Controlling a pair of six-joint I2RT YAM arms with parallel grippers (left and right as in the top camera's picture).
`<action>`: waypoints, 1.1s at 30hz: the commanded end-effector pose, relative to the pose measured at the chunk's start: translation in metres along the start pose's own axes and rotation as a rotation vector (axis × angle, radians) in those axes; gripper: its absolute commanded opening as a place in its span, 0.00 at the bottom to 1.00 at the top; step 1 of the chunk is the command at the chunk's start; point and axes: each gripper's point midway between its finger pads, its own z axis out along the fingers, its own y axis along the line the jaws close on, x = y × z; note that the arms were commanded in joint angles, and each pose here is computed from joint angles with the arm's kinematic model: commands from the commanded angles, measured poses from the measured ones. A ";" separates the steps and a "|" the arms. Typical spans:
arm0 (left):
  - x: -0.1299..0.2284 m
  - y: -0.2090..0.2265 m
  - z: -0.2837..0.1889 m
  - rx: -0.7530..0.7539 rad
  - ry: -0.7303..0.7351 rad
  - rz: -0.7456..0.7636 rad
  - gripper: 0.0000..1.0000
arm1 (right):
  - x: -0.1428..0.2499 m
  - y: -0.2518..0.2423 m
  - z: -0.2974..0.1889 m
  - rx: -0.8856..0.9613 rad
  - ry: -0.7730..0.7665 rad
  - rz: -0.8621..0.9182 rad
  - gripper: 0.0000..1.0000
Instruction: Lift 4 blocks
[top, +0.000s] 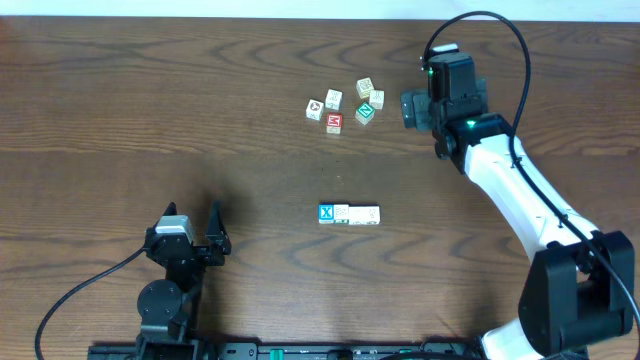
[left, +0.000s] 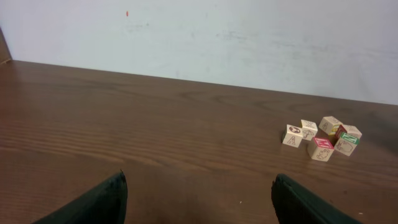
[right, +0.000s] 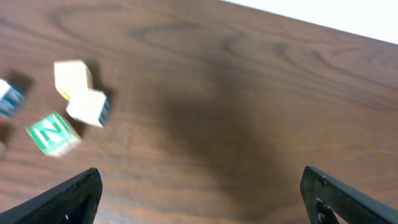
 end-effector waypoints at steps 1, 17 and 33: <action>0.014 0.012 0.000 -0.060 0.046 -0.001 0.75 | -0.020 -0.016 -0.037 0.050 -0.060 -0.029 0.99; 0.014 0.012 0.000 -0.060 0.047 -0.001 0.75 | -0.040 -0.051 -0.183 -0.029 -0.556 0.153 0.99; 0.014 0.012 0.000 -0.060 0.046 -0.001 0.75 | 0.074 -0.075 -0.223 -0.088 -0.781 0.429 0.99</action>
